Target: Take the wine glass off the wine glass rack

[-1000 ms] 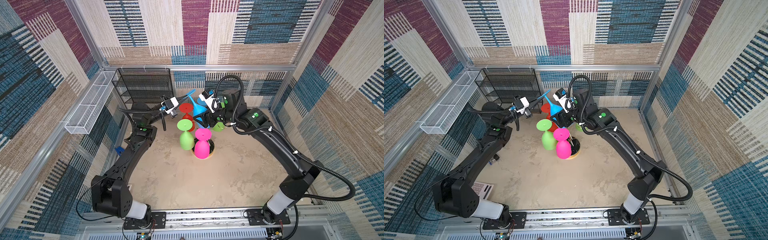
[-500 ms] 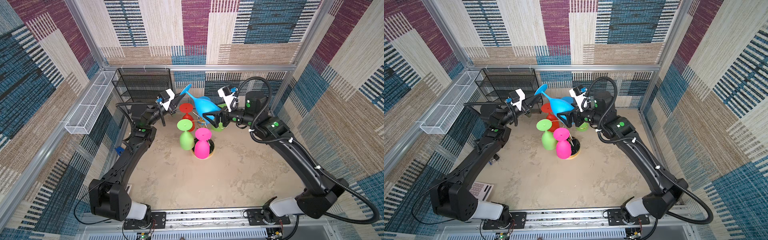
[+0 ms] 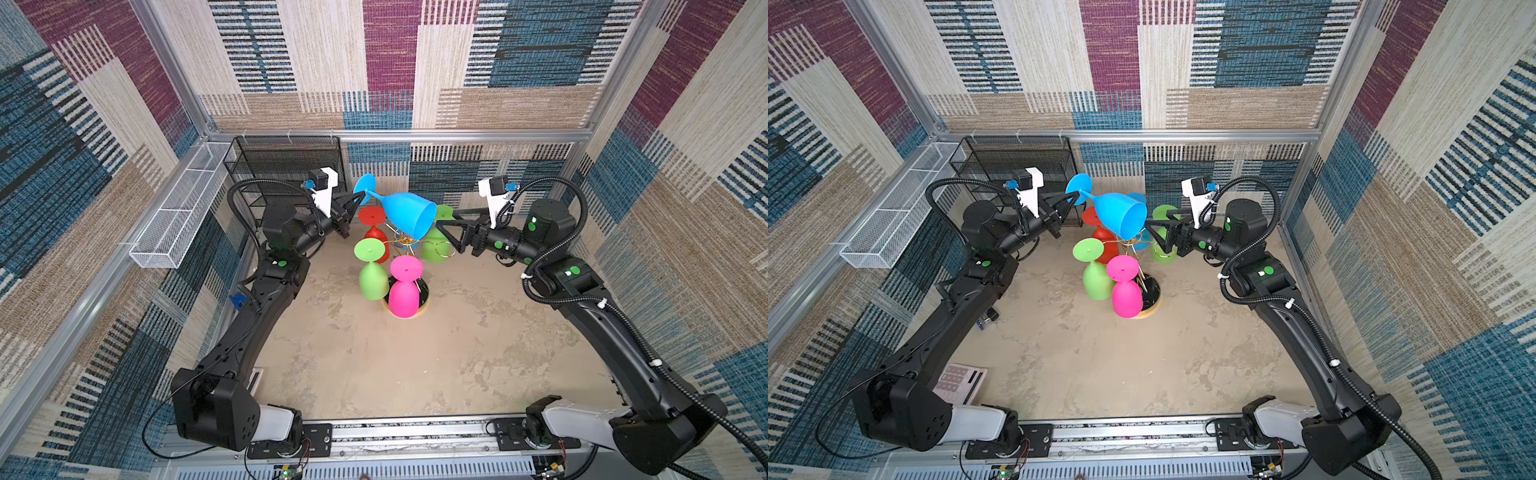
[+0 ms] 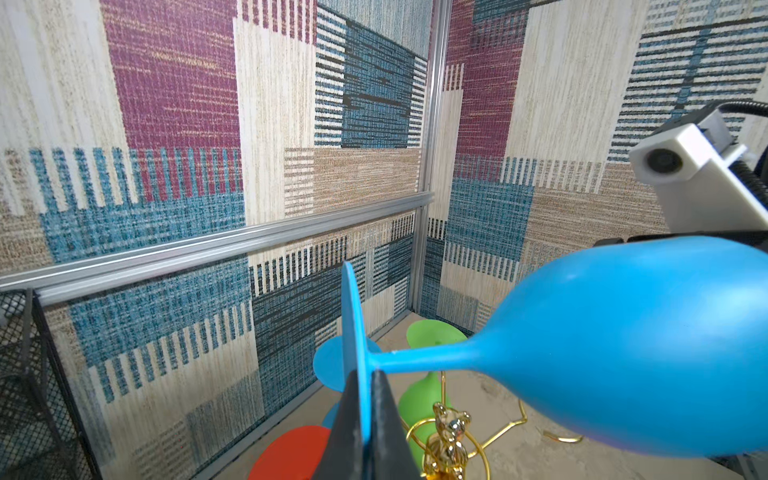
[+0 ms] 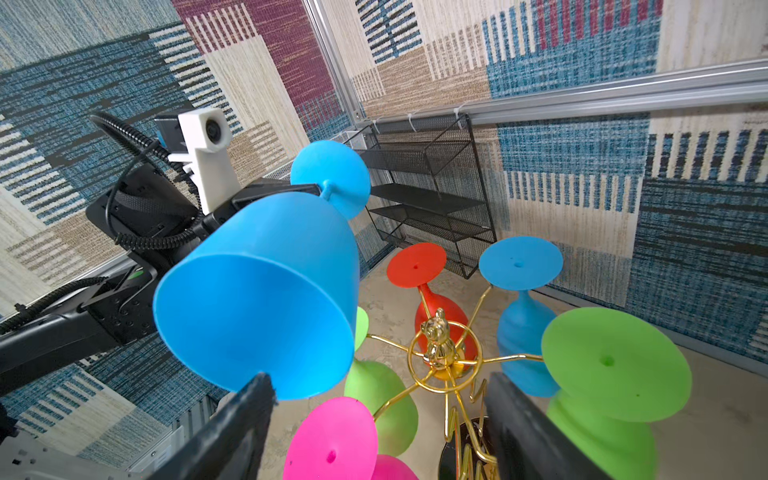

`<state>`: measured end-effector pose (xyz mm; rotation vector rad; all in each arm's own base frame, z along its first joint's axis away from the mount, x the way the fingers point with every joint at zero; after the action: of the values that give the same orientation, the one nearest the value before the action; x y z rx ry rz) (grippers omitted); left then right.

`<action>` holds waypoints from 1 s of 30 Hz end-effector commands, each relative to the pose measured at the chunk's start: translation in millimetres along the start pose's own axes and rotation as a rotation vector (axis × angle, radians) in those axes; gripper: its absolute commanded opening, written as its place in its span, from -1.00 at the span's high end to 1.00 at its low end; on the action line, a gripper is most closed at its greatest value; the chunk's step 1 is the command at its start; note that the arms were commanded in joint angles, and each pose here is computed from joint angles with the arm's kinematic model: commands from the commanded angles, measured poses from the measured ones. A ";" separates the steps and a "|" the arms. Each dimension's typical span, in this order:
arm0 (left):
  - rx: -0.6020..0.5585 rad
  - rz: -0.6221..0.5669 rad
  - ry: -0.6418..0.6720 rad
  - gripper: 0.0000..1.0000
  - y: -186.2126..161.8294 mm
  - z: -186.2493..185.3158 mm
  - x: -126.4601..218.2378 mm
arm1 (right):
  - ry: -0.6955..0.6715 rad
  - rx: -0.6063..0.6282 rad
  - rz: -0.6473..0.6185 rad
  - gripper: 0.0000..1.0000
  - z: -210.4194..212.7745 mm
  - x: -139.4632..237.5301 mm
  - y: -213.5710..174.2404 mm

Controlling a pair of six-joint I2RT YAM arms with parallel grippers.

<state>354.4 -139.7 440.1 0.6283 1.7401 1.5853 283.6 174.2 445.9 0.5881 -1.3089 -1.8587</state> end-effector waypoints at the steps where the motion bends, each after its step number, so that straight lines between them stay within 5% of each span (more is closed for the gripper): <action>1: 0.033 -0.013 0.013 1.00 2.5 0.1 1.7 | 0.034 -0.017 -0.057 -0.59 2.4 -4.1 9.7; 11: 0.039 -0.012 0.023 1.00 1.5 0.7 2.5 | 0.039 -0.039 -0.028 -0.34 8.6 -44.4 2.8; 23: 0.058 -0.003 0.029 1.00 -4.1 1.5 3.1 | 0.053 -0.044 -0.031 0.94 10.2 -58.3 2.5; 25: 0.061 -0.003 0.030 1.00 -4.3 1.9 2.8 | 0.054 -0.047 -0.031 1.00 10.3 -58.9 3.1; 26: 0.061 -0.003 0.030 0.97 -4.1 1.8 3.0 | 0.055 -0.051 -0.031 1.00 10.6 -59.1 3.0; 30: 0.064 0.009 0.074 0.34 -4.1 4.9 4.6 | 0.004 -0.049 -0.050 1.00 8.6 -55.4 9.8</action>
<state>355.3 -136.9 431.7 0.6401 1.8084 1.5783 314.5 224.7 439.0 0.5595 -1.2369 -1.8840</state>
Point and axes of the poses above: each gripper's point midway between its finger pads, its own x axis back along the fingers, its own z axis along the line the jaws close on, y = z × x, the point moved 7 cm from there along x, back along the fingers, and after that the axes turned 1 degree about -x, right-handed, at the moved point
